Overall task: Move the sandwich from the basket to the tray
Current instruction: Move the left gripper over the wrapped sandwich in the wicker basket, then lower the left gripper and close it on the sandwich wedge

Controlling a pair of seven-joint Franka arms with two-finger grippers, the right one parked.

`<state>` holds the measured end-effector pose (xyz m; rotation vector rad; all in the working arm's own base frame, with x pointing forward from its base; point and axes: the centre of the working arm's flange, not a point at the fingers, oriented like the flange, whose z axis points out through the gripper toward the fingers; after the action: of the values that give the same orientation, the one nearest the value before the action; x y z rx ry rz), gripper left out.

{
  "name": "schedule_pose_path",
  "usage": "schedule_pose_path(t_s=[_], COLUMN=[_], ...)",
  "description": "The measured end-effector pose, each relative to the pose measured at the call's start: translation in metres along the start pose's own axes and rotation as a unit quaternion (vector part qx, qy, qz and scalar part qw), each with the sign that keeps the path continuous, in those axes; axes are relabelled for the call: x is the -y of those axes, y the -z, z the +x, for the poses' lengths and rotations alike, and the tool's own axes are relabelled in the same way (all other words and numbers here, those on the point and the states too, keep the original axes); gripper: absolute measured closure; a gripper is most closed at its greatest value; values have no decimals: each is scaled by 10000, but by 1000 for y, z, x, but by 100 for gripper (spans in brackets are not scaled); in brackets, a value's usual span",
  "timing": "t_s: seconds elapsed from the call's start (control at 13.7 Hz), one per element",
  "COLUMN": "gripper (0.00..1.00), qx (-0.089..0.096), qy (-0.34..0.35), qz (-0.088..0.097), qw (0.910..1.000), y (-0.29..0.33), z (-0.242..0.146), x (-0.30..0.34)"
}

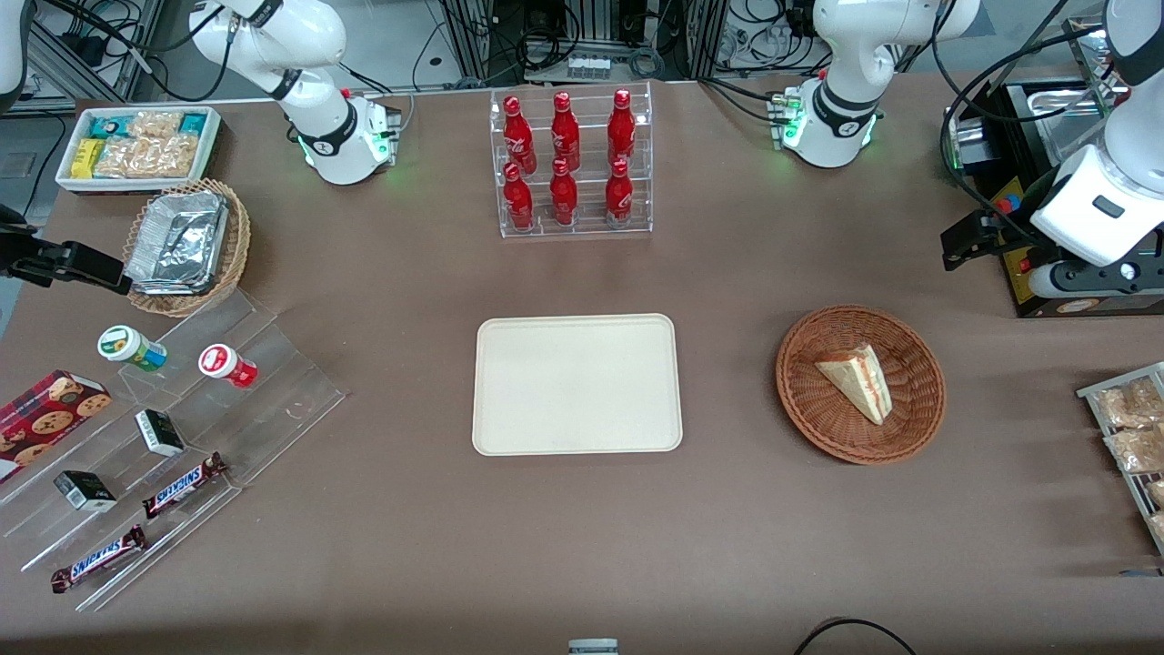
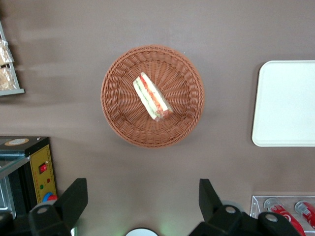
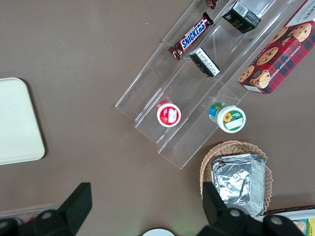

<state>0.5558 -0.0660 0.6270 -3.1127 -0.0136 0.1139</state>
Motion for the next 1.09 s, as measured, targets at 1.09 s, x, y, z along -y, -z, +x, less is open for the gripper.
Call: schedule_pose_path(t_s=[1.09], gripper=[0], qx=[-270], qy=[2442], qz=[-51], qw=[9693], y=[-207], z=[14], x=[5])
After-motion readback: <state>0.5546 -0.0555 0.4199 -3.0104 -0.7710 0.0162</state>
